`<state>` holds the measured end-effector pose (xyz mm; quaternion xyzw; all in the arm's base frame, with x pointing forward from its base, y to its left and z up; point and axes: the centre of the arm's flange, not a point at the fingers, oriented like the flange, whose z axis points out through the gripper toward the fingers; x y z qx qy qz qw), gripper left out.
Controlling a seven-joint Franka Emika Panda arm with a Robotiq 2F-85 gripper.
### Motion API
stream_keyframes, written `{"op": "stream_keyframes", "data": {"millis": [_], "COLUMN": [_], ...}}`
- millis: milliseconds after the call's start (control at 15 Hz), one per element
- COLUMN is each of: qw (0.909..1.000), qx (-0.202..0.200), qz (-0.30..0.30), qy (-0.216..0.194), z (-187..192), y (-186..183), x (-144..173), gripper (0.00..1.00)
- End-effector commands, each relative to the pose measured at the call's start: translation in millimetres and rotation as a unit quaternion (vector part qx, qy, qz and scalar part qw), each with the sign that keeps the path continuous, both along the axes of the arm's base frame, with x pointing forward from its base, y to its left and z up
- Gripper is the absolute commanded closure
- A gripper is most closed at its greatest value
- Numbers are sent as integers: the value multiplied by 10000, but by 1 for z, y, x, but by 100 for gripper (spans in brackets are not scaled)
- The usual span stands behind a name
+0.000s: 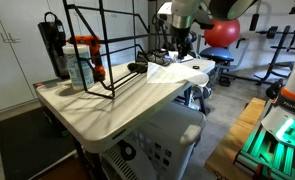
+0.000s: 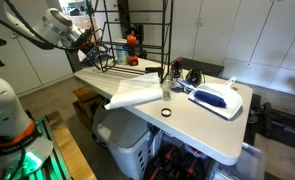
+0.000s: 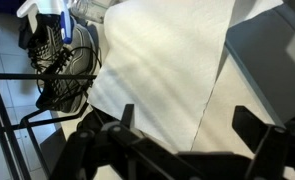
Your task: Put the paper towel on top of the table
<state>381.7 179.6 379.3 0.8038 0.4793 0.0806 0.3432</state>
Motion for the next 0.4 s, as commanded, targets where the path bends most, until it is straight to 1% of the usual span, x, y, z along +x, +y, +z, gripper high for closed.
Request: {"op": "stream_keyframes", "data": {"millis": [0,67,133,333], "qw": [9997,9994,9994,9995], "qx": [254,318,316,289], "qz": [-29,-42,-44,19], "qy": [-53,-95,-118,-91], "z": [6,10,12,10], "y": [-11,-18,-19,-13], "x": [-1,-2,-2,-2], "gripper": [0,0,0,0]}}
